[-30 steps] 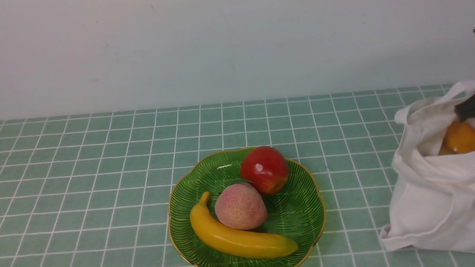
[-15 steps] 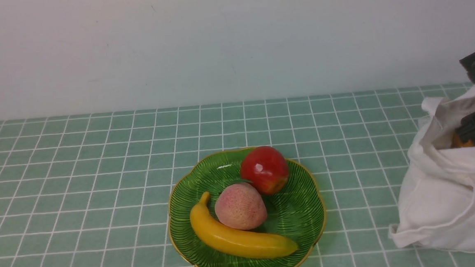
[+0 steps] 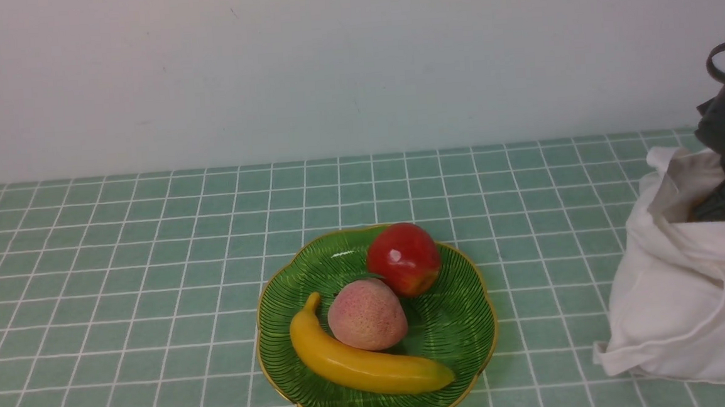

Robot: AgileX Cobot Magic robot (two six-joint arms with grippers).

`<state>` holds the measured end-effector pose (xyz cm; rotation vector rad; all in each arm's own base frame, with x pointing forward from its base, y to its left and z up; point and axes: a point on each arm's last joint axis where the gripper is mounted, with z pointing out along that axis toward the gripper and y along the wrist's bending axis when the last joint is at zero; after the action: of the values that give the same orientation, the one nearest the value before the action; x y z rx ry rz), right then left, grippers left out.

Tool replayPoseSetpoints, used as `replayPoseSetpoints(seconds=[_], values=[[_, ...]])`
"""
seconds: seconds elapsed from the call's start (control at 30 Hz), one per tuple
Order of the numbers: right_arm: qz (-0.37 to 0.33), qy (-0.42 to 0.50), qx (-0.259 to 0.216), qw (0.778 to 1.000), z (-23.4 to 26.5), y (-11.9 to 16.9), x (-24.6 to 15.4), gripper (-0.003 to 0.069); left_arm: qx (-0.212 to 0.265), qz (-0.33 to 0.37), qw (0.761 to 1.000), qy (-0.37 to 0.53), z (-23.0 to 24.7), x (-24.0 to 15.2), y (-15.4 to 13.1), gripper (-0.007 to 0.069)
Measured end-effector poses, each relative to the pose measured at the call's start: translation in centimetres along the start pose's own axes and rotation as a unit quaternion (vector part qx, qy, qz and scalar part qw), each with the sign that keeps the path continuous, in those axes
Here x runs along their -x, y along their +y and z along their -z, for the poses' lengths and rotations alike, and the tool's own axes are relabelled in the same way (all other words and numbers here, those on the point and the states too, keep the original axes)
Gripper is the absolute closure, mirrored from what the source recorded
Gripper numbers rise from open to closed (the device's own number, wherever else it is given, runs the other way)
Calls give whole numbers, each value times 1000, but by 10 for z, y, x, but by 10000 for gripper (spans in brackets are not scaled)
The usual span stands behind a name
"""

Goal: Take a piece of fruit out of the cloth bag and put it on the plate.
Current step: Use the right arm to grab a kiwi from the bag

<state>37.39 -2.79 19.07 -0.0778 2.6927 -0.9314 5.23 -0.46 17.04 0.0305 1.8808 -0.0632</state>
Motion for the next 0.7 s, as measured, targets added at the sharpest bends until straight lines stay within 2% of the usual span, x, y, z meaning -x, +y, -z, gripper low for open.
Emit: replayPoseSetpoints(seconds=[0.07, 0.2, 0.4, 0.57, 0.7], values=[[-7, 1, 5, 1000, 3, -1, -1, 648, 0, 0, 1000, 0, 0, 0, 0, 633], [-43, -9, 41, 998, 23, -10, -2, 671, 0, 0, 1000, 0, 0, 0, 0, 633], [-71, -39, 90, 993, 54, -24, -6, 671, 0, 0, 1000, 0, 0, 0, 0, 633], [-57, 4, 165, 985, 58, -14, -14, 669, 0, 0, 1000, 0, 0, 0, 0, 633], [-65, 42, 230, 970, 48, -15, -20, 620, 0, 0, 1000, 0, 0, 0, 0, 633]])
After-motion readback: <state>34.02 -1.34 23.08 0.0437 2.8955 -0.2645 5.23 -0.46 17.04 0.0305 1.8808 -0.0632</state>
